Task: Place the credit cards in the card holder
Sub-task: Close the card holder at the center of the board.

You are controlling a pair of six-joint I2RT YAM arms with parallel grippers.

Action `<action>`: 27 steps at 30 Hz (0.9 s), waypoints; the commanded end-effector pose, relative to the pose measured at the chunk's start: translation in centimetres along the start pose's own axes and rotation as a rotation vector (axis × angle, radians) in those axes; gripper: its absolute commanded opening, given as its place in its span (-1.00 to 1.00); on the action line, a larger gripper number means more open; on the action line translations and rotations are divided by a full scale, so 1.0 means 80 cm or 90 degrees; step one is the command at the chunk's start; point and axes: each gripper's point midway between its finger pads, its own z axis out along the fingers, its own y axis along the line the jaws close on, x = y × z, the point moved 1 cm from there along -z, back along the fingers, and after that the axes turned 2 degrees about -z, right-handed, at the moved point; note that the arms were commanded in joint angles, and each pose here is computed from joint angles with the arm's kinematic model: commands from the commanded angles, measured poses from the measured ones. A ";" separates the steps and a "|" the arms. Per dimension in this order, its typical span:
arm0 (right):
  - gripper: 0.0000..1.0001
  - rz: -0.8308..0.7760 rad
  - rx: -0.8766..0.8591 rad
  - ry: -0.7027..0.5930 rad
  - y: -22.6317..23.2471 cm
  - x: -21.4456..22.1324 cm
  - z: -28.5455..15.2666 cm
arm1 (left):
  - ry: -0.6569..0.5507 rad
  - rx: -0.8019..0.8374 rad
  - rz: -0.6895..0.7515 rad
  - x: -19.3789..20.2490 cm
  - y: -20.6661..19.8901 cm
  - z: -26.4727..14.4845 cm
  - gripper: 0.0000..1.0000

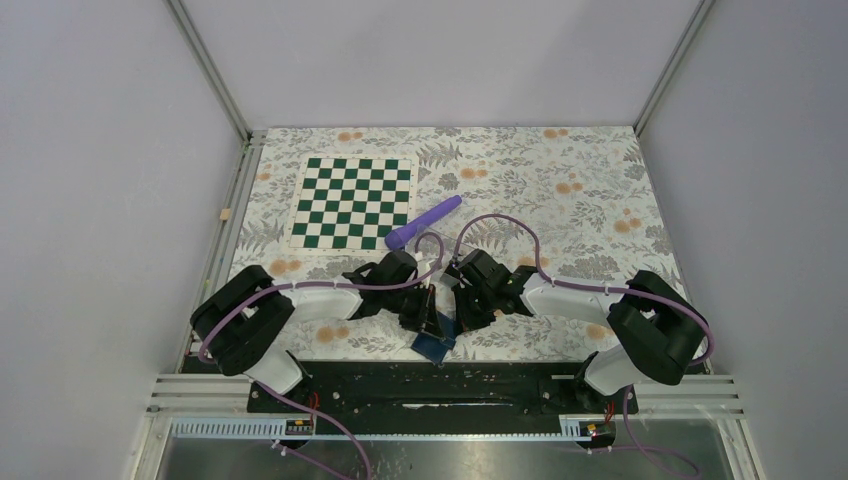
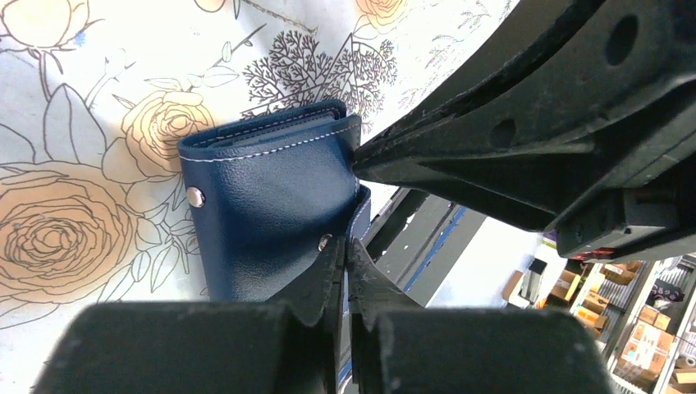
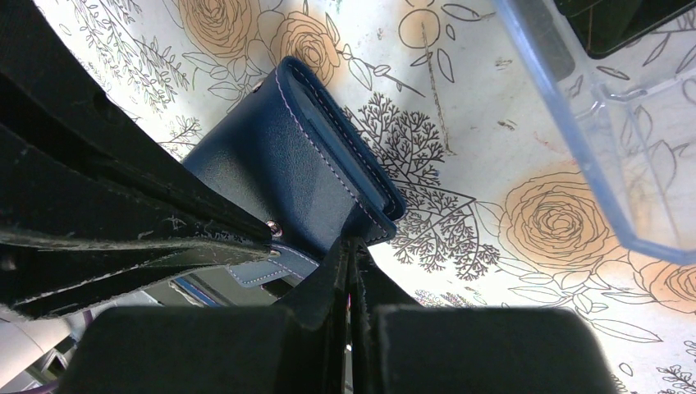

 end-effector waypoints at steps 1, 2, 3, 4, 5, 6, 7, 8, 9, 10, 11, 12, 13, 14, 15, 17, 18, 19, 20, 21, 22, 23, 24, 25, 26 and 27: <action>-1.00 -0.015 0.004 0.007 -0.001 0.005 -0.003 | -0.026 0.023 0.030 -0.018 -0.015 0.001 -1.00; -1.00 -0.016 0.003 0.005 0.000 0.005 -0.003 | -0.026 0.024 0.031 -0.017 -0.017 0.000 -1.00; -1.00 -0.016 0.004 0.006 -0.001 0.005 -0.003 | -0.026 0.024 0.031 -0.017 -0.016 0.000 -1.00; -1.00 -0.016 0.004 0.006 -0.001 0.005 -0.003 | -0.027 0.025 0.032 -0.017 -0.017 -0.001 -1.00; -1.00 -0.016 0.004 0.005 0.000 0.004 -0.003 | -0.029 0.024 0.032 -0.017 -0.017 -0.002 -1.00; -1.00 -0.016 0.004 0.005 0.000 0.005 -0.004 | -0.032 0.021 0.033 -0.017 -0.017 -0.004 -1.00; -1.00 -0.016 0.004 0.006 0.000 0.005 -0.003 | -0.038 0.018 0.035 -0.019 -0.018 -0.006 -1.00; -1.00 -0.016 0.003 0.006 0.000 0.005 -0.003 | -0.043 0.015 0.037 -0.020 -0.018 -0.008 -1.00; -1.00 -0.016 0.004 0.005 0.000 0.005 -0.004 | -0.048 0.006 0.039 -0.021 -0.017 -0.010 -1.00; -1.00 -0.016 0.004 0.006 0.000 0.005 -0.003 | -0.053 0.001 0.042 -0.023 -0.017 -0.012 -1.00; -1.00 -0.016 0.003 0.007 0.000 0.005 -0.003 | -0.056 -0.007 0.046 -0.023 -0.016 -0.014 -1.00; -1.00 -0.016 0.004 0.006 0.000 0.005 -0.003 | -0.061 -0.013 0.049 -0.025 -0.014 -0.015 -1.00; -1.00 -0.015 0.004 0.007 0.000 0.005 -0.003 | -0.062 -0.019 0.051 -0.025 -0.013 -0.016 -1.00; -1.00 -0.015 0.004 0.007 0.000 0.005 -0.003 | -0.061 -0.026 0.052 -0.024 -0.011 -0.017 -1.00; -1.00 -0.015 0.004 0.007 0.000 0.005 -0.003 | -0.060 -0.031 0.051 -0.024 -0.009 -0.018 -1.00; -1.00 -0.015 0.004 0.006 0.000 0.005 -0.003 | -0.055 -0.040 0.054 -0.023 -0.006 -0.018 -1.00; -1.00 -0.015 0.003 0.007 0.000 0.005 -0.003 | -0.054 -0.046 0.055 -0.022 -0.003 -0.017 -1.00; -1.00 -0.015 0.002 0.006 0.001 0.004 -0.003 | -0.052 -0.049 0.056 -0.022 -0.002 -0.016 -1.00; -1.00 -0.015 0.001 0.006 0.001 0.004 -0.004 | -0.047 -0.051 0.054 -0.020 0.002 -0.014 -1.00; -1.00 -0.015 0.001 0.007 0.001 0.005 -0.004 | -0.042 -0.051 0.054 -0.019 0.003 -0.013 -1.00; -1.00 -0.016 0.001 0.006 0.001 0.005 -0.004 | -0.041 -0.052 0.052 -0.018 0.004 -0.012 -1.00; -1.00 -0.016 0.002 0.007 0.000 0.005 -0.004 | -0.040 -0.055 0.051 -0.018 0.006 -0.011 -1.00; -1.00 -0.017 0.003 0.006 0.001 0.005 -0.005 | -0.041 -0.057 0.053 -0.018 0.006 -0.010 -1.00; -1.00 -0.017 0.004 0.006 0.000 0.005 -0.005 | -0.043 -0.060 0.051 -0.019 0.008 -0.010 -1.00; -1.00 -0.017 0.003 0.006 0.000 0.005 -0.006 | -0.045 -0.065 0.052 -0.019 0.009 -0.011 -1.00; -1.00 -0.018 0.002 0.005 0.001 0.005 -0.006 | -0.046 -0.067 0.054 -0.019 0.010 -0.011 -1.00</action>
